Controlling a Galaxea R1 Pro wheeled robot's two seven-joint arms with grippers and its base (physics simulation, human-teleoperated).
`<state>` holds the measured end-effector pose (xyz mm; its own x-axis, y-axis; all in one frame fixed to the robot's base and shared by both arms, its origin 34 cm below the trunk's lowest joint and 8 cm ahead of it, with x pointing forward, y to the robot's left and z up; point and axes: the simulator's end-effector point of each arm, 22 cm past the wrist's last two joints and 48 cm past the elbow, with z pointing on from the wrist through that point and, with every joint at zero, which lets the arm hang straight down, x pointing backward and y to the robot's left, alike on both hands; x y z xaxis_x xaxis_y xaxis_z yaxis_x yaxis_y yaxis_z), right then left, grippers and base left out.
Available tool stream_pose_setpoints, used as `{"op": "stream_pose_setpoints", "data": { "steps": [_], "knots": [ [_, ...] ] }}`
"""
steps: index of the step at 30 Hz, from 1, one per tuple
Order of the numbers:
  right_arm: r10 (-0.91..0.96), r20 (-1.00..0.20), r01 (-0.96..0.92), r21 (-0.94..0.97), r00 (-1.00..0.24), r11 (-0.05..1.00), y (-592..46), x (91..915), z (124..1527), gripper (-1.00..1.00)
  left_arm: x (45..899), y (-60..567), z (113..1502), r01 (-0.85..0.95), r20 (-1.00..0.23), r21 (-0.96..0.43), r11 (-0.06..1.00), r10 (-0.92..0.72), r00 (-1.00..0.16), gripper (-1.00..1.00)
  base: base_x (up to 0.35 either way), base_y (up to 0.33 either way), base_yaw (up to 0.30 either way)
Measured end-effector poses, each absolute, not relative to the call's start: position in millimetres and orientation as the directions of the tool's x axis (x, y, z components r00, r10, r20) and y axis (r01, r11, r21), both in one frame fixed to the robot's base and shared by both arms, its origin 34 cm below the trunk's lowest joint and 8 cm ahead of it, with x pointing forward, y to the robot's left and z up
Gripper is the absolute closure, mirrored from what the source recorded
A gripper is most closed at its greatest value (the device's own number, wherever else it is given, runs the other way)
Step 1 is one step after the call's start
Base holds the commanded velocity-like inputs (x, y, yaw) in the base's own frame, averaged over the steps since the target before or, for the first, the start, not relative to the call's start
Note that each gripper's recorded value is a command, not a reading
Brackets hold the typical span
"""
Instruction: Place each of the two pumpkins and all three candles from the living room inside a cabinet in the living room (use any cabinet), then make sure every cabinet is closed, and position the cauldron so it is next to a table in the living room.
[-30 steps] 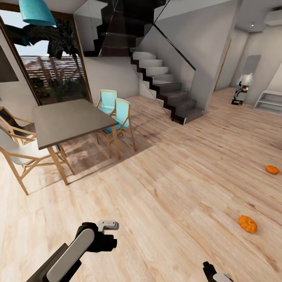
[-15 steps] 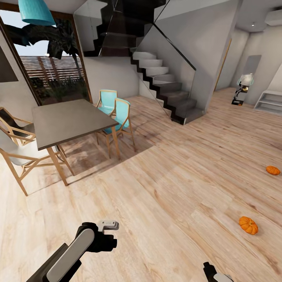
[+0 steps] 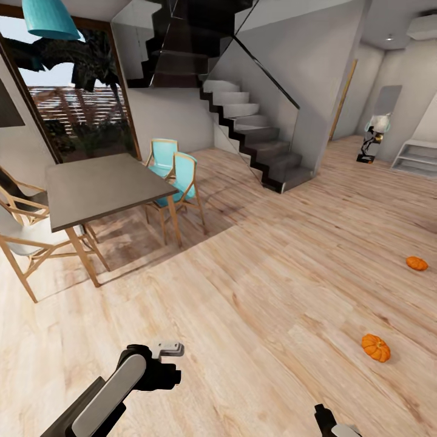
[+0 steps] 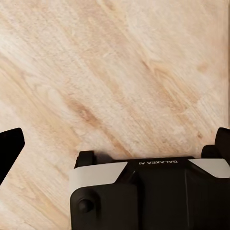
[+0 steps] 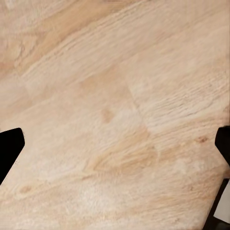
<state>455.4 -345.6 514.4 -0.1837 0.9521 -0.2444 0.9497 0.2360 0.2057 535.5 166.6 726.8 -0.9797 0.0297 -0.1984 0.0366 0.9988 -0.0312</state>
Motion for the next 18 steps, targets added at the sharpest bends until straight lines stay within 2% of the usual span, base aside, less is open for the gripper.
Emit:
{"op": "stream_pose_setpoints", "data": {
  "steps": [5, 13, 18],
  "knots": [
    [0.952, -0.245, 0.948, 0.21, -0.184, 0.238, -346.3, 455.2, 514.2, -1.0, 535.3, 166.4, 726.8, 0.037, -0.199, -0.031, 0.999, 0.031, -0.98, -1.0, 0.26, -0.04, 0.0],
    [0.952, -0.245, 0.948, 0.211, -0.184, 0.238, -346.1, 455.2, 514.1, -1.0, 535.3, 166.2, 726.6, 0.038, -0.198, -0.032, 0.999, 0.031, -0.98, -1.0, 0.157, -0.112, -0.008],
    [0.952, -0.245, 0.948, 0.209, -0.185, 0.238, -346.2, 454.4, 513.5, -1.0, 535.0, 166.1, 725.9, 0.038, -0.196, -0.031, 0.999, 0.031, -0.98, -1.0, 0.128, -0.037, -0.193]
  ]
}}
